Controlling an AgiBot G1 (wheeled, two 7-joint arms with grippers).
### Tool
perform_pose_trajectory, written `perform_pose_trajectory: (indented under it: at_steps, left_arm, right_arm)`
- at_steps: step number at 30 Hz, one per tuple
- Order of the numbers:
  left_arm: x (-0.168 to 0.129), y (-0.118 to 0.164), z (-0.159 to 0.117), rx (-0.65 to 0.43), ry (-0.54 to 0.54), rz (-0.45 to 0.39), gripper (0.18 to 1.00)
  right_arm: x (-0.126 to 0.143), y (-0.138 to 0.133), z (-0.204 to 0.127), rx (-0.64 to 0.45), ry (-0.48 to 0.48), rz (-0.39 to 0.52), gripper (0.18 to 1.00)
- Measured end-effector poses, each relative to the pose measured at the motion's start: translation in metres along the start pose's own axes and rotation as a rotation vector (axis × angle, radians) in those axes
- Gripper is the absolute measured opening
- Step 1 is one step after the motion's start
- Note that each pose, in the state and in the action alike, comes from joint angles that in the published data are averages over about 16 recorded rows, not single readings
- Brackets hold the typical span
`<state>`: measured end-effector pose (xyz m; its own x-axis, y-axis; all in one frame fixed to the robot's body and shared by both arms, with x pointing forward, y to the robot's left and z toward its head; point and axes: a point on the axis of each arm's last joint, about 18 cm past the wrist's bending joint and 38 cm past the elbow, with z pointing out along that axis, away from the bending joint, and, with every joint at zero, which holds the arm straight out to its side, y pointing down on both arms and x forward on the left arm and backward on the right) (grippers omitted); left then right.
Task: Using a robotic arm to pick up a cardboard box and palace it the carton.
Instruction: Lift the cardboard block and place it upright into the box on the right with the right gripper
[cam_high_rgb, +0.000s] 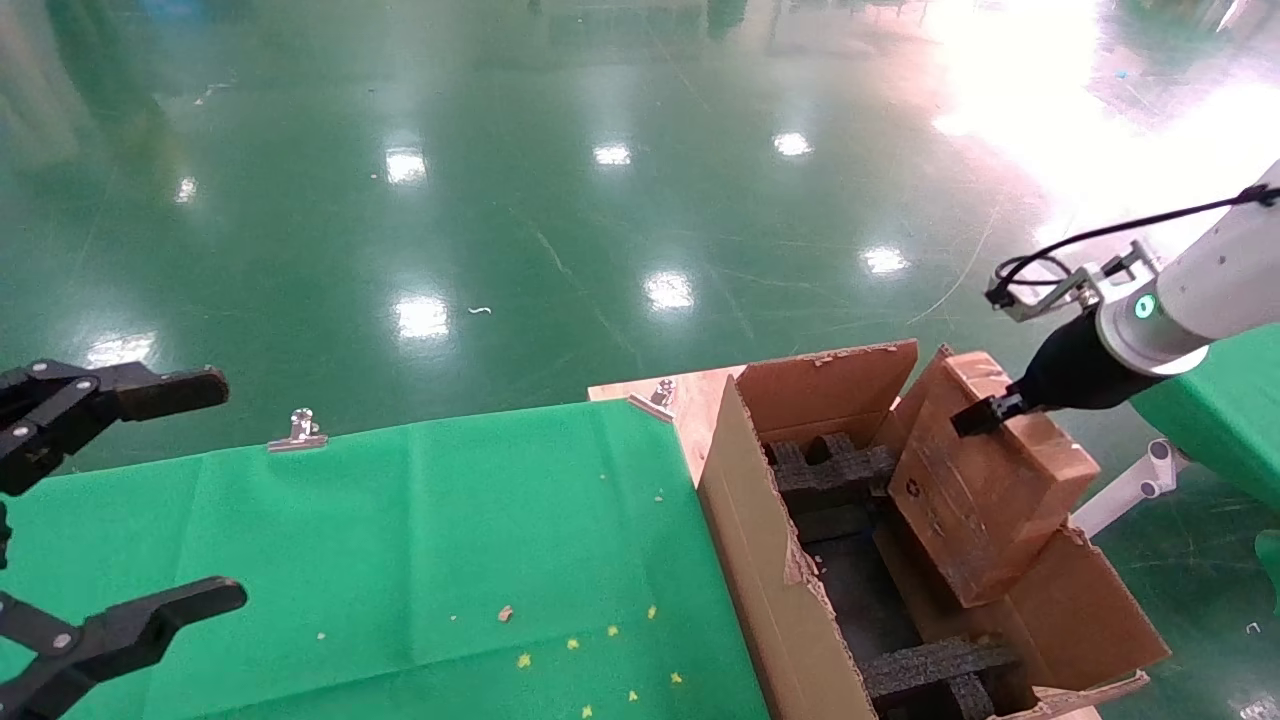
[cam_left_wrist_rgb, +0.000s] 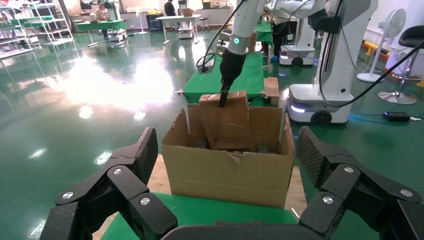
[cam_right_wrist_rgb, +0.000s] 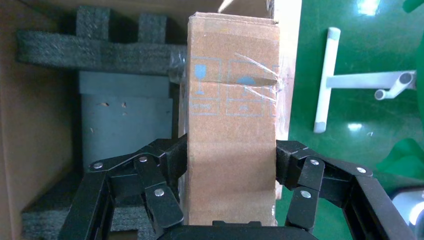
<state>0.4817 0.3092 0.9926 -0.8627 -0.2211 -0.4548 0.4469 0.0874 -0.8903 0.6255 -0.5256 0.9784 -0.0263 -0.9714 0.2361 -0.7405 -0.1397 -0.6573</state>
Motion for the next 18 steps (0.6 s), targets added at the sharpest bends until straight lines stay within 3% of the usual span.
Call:
perform_pose_trajectory:
  at_steps: [18]
  left_arm:
    - [0.000, 0.000, 0.000, 0.000, 0.000, 0.000, 1.000]
  right_arm:
    - [-0.018, 0.014, 0.035, -0.005, 0.011, -0.005, 0.304]
